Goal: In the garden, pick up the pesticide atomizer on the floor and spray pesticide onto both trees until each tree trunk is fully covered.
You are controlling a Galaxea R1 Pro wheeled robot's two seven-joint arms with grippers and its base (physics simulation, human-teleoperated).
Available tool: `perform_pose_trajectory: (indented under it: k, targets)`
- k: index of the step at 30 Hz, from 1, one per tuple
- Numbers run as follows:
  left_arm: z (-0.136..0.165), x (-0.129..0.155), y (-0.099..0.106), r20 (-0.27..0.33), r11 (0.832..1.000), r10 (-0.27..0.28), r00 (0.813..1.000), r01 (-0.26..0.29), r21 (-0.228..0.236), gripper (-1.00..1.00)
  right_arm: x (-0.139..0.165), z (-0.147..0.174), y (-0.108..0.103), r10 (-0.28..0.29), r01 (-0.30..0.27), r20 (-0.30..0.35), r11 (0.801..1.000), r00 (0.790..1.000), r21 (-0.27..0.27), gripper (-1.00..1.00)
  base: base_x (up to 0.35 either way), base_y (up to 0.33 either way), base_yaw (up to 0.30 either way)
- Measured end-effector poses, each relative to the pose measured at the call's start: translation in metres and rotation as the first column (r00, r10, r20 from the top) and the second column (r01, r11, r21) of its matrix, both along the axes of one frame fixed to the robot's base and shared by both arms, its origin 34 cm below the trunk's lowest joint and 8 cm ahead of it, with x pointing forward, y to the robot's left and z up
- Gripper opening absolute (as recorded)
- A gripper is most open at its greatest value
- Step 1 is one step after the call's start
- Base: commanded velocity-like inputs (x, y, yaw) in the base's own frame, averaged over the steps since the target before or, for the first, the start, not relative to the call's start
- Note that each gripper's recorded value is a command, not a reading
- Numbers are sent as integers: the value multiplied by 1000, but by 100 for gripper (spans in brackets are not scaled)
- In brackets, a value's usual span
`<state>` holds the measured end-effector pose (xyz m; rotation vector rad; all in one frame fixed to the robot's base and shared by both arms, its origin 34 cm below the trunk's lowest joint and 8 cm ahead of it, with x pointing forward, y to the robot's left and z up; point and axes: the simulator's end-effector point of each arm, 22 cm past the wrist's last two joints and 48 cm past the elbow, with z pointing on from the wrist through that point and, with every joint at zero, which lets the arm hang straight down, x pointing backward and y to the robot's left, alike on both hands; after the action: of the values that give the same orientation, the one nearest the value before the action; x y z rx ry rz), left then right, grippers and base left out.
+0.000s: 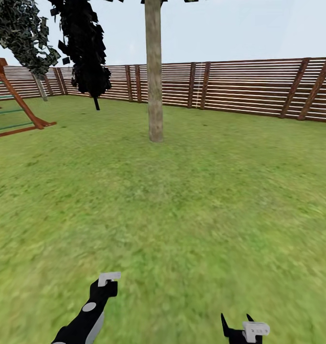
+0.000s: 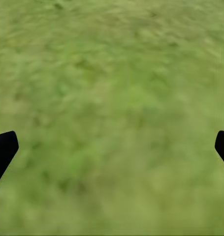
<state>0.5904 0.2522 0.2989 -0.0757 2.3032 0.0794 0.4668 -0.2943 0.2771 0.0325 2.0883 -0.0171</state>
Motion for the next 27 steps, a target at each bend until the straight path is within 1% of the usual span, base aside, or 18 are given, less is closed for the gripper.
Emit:
perform_pose_trajectory:
  k: [27]
  targets:
    - [0, 0, 0, 0, 1000, -1, 1000, 1, -1, -100, 0, 0, 0, 0, 0, 0, 1000, 1000, 0, 100, 340, 0, 0]
